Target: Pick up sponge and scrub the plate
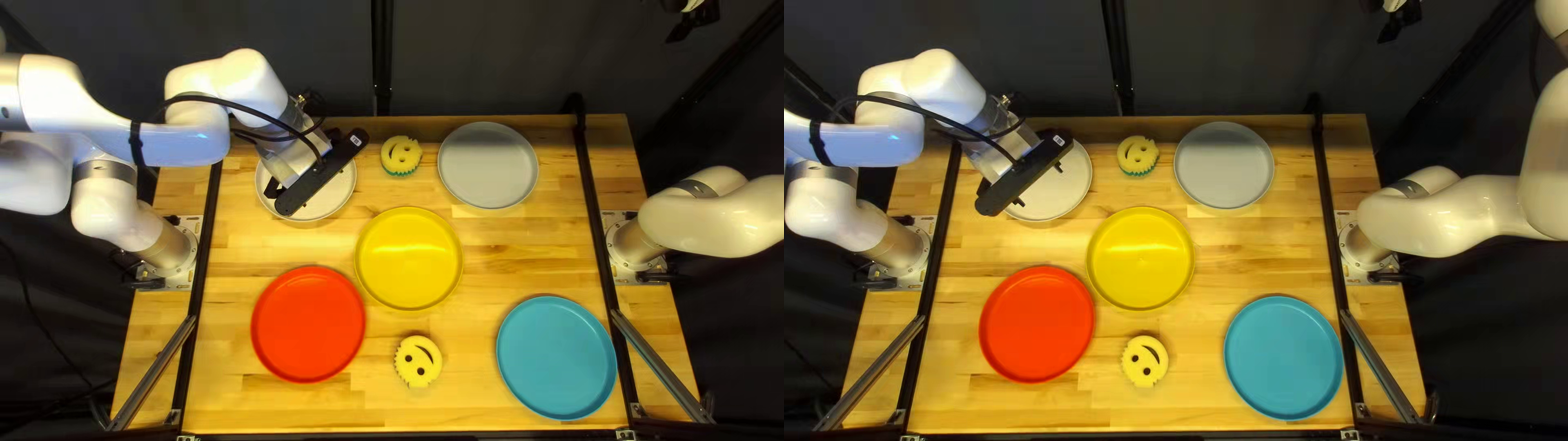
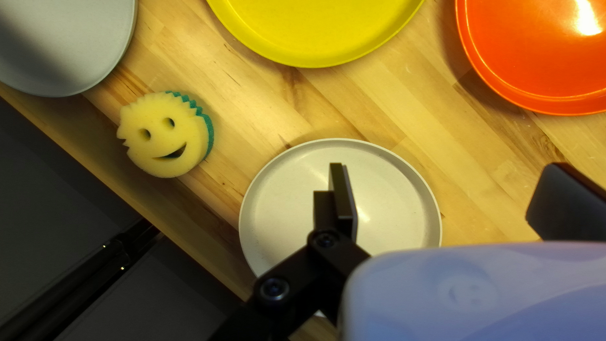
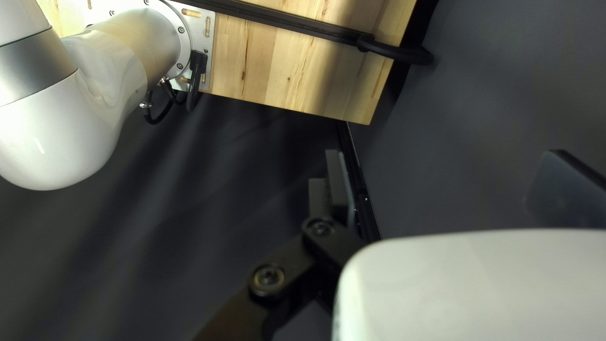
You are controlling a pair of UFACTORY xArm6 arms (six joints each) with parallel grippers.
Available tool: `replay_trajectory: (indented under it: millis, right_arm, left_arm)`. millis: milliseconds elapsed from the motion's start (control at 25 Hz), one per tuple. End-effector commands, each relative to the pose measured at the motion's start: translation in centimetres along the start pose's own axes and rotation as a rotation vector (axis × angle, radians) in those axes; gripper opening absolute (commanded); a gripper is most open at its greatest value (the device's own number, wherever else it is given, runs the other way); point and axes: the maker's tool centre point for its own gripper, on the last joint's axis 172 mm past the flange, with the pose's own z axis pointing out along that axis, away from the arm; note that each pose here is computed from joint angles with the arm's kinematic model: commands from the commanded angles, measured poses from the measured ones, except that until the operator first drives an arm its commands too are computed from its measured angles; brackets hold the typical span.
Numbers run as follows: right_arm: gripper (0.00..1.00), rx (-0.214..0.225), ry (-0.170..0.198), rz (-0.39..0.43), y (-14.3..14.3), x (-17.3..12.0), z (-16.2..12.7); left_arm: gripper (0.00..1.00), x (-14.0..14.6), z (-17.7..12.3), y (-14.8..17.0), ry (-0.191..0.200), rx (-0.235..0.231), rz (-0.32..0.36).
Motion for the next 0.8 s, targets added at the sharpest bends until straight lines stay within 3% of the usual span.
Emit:
replay_trajectory:
  millis: [40,440,800]
  right_arm:
    - [1.0,0.0,0.0,0.0,0.0,0.0,0.0]
    - [1.0,0.0,0.0,0.0,0.0,0.0,0.0]
    - [1.0,0.0,0.0,0.0,0.0,0.0,0.0]
  left_arm:
    - [1.0,5.3,4.0,-0.1,0.036,0.019,0.028]
    - [1.0,16.2,7.3,0.6,0.094,-0.013,0.139]
    - [1.0,23.0,11.2,4.9,0.081,0.032,0.288]
